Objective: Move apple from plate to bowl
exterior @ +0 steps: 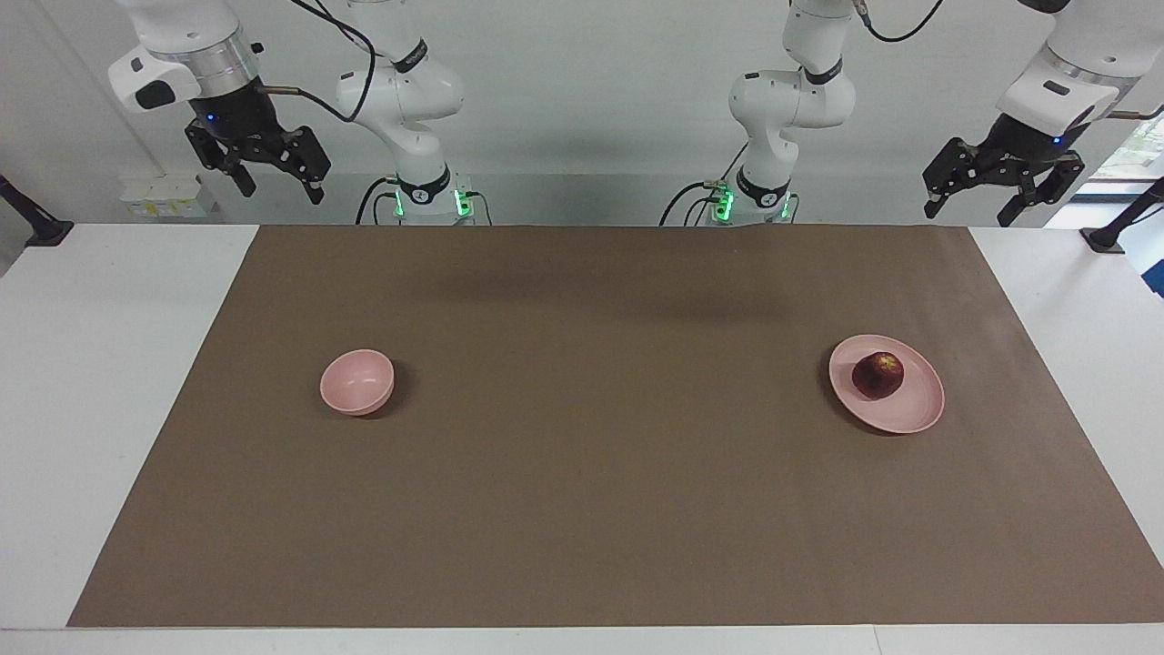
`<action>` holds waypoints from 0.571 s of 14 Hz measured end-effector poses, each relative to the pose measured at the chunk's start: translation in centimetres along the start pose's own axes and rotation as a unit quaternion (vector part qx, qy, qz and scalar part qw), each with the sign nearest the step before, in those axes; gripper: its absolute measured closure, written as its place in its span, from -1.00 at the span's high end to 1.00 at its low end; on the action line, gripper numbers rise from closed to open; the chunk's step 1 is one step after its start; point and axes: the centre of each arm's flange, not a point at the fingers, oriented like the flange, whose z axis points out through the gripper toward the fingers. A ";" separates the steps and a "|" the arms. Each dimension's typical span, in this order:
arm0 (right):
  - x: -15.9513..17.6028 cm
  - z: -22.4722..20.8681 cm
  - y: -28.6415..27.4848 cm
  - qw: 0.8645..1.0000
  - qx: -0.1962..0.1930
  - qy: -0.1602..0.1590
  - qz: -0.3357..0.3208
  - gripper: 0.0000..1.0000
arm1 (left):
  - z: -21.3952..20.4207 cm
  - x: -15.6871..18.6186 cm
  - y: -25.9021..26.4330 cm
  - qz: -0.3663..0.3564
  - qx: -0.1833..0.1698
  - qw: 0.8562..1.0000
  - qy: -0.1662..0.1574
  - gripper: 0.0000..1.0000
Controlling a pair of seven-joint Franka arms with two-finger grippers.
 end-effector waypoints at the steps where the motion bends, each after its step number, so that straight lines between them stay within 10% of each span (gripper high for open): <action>1: 0.0 0.0 0.0 1.000 0.000 0.000 0.000 1.00 | 0.0 0.0 0.0 0.000 0.000 1.000 0.001 1.00; 8: 0.1 -0.1 0.0 1.000 0.000 0.005 -0.002 1.00 | 0.0 0.0 0.1 0.001 0.000 1.000 0.000 1.00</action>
